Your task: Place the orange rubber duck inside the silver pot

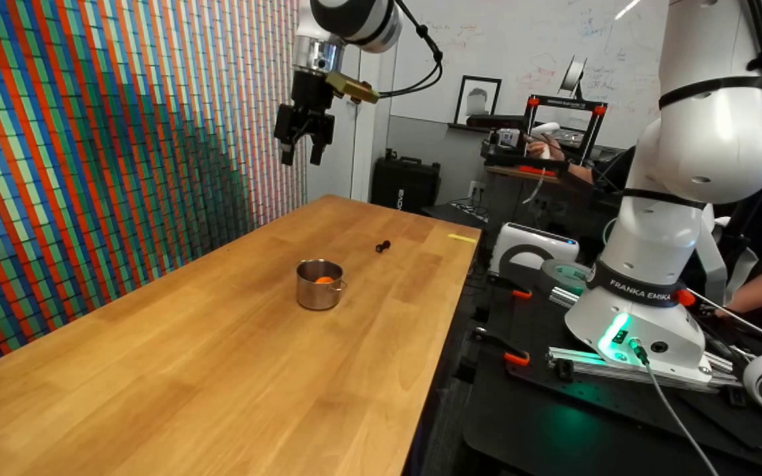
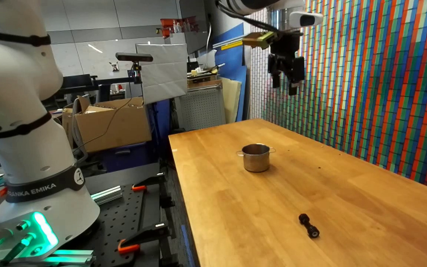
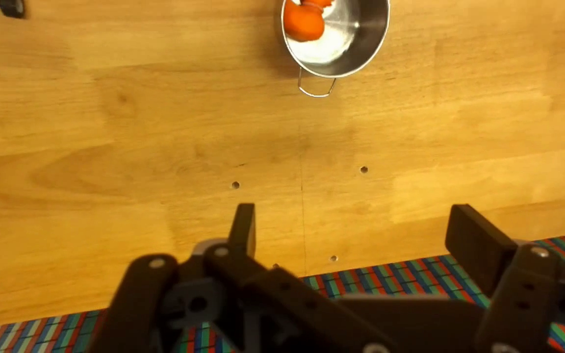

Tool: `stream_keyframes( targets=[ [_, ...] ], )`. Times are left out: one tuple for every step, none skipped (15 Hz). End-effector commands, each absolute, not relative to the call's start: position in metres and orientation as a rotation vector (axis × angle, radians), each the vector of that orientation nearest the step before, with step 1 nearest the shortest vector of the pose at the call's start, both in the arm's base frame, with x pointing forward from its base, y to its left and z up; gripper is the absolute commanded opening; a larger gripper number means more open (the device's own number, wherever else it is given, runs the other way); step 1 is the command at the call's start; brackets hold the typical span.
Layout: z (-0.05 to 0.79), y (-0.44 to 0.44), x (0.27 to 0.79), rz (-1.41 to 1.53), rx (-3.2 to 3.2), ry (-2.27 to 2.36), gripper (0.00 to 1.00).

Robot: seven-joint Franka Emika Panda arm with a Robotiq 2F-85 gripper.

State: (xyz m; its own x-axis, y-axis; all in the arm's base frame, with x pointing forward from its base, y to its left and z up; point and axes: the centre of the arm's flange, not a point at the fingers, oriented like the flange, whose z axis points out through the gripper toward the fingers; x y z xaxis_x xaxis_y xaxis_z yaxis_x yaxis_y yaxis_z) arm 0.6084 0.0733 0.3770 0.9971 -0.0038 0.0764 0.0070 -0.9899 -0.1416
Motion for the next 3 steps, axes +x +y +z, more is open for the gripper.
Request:
stream_keyframes(
  targets=[
    [0.387,0.071,0.606,-0.083,-3.003,-0.042,1.0],
    [0.396,0.07,0.603,-0.06,-3.006,-0.071,1.0],
    [0.402,0.069,0.601,-0.053,-3.006,-0.084,1.0]
  ],
)
